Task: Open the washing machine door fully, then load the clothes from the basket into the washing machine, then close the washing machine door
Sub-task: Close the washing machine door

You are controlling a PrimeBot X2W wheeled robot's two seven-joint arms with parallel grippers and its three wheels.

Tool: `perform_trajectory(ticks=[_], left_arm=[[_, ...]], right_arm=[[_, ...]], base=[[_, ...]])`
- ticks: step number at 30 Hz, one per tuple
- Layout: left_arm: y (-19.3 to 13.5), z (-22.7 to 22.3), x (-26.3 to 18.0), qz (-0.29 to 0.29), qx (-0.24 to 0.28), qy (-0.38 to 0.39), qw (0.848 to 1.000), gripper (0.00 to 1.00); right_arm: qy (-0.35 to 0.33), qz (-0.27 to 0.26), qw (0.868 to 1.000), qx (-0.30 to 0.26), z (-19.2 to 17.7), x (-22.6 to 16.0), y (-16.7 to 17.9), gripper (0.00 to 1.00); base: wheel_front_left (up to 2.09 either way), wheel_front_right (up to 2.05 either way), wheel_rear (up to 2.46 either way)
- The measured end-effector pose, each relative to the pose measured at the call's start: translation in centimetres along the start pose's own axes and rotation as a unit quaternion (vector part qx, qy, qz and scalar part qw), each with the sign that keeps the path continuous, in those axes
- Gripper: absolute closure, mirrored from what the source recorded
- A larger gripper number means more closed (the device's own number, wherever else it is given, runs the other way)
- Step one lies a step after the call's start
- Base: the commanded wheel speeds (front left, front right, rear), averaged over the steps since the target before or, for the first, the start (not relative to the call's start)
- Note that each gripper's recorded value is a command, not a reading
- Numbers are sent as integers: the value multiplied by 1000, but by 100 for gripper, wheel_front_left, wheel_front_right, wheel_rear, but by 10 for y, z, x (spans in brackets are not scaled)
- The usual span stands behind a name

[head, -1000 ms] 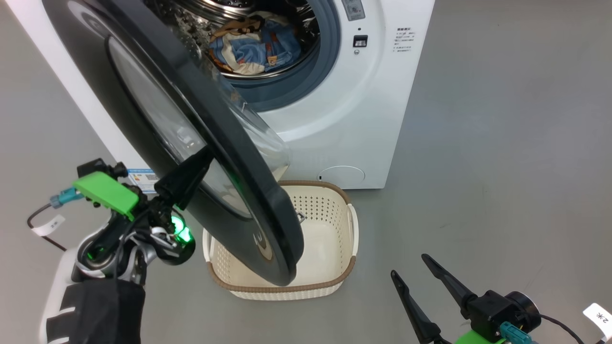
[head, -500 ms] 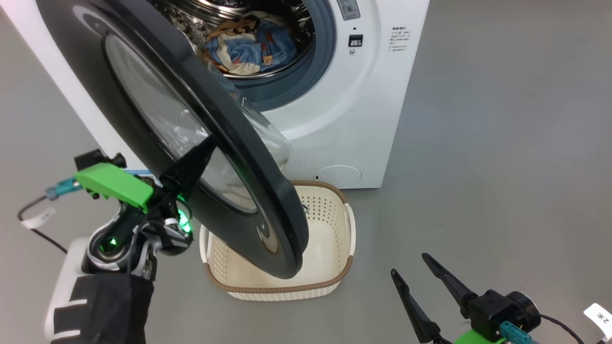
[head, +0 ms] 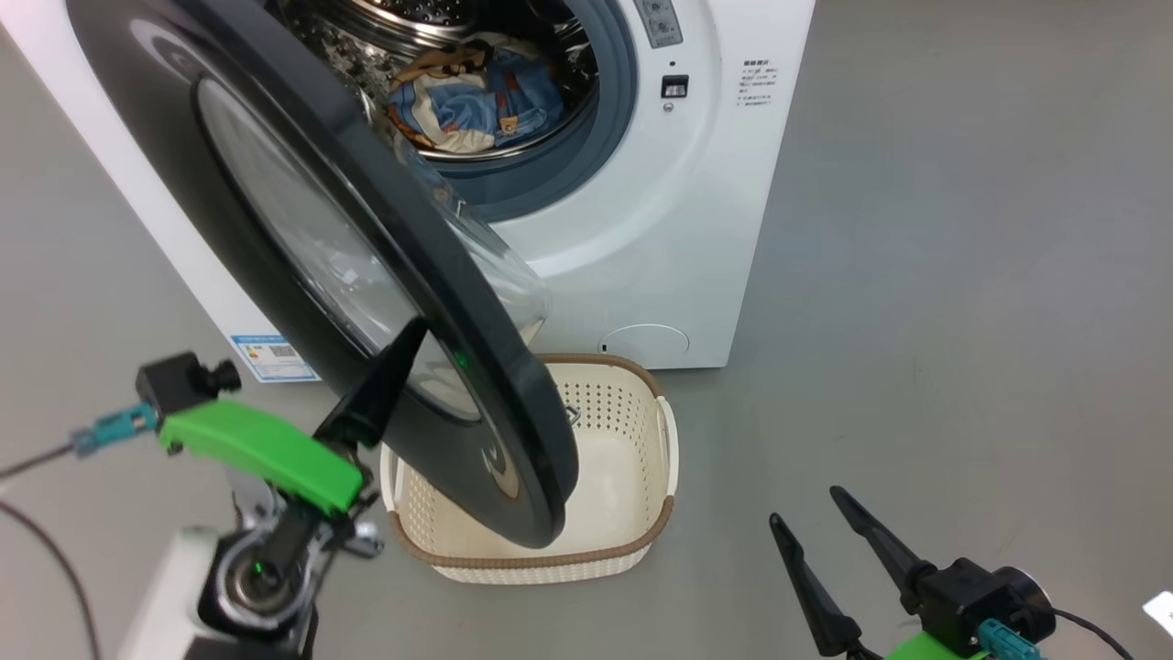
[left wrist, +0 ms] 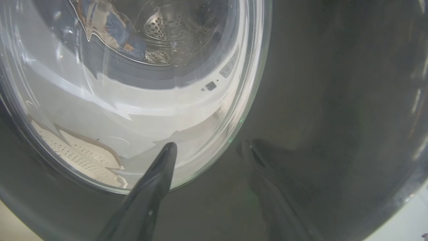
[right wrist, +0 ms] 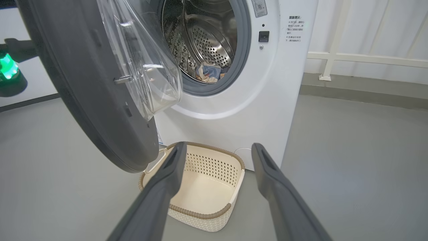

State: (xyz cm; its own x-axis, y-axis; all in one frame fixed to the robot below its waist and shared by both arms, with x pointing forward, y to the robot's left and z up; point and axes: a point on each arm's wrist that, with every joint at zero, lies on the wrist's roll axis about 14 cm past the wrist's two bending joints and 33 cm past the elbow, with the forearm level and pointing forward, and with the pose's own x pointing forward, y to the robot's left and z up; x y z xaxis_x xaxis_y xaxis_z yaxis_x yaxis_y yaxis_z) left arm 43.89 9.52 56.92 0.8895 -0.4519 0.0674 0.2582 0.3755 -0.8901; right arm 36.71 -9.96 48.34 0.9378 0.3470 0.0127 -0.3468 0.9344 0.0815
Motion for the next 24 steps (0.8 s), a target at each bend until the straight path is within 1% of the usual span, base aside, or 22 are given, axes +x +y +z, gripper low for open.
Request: perform_trajectory(ticks=[4,7,8,11,13,20,21,23,24], left_arm=[[11,-2,-15,22,87,-22,996,0],[25,-5,-29,43,152,-37,987,0],[32,-7,-38,53,184,-50,980,0],[41,-6,-52,66,211,-77,972,0],[50,-7,-61,78,221,-90,968,0],[82,-15,-86,135,275,-90,948,0],[85,-14,-88,143,290,-88,942,0],[83,-6,-91,147,334,-93,926,0],[81,-2,-93,149,340,-104,923,0]], right_arm=[[-6,-7,1000,-2,4,-1,-5,0],[-10,-17,1000,-4,7,-4,-11,0],[-7,-22,1000,-3,5,-9,-13,0],[-7,-32,999,-5,6,-14,-18,0],[-11,-37,999,-6,8,-16,-20,0],[-13,-53,998,-11,10,-18,-32,0],[-13,-55,998,-11,10,-18,-33,0],[-14,-61,998,-13,11,-19,-37,0],[-15,-63,998,-13,11,-19,-38,0]], base=[[0,0,0],[0,0,0],[0,0,0],[0,0,0],[0,0,0],[0,0,0],[0,0,0],[0,0,0],[0,0,0]])
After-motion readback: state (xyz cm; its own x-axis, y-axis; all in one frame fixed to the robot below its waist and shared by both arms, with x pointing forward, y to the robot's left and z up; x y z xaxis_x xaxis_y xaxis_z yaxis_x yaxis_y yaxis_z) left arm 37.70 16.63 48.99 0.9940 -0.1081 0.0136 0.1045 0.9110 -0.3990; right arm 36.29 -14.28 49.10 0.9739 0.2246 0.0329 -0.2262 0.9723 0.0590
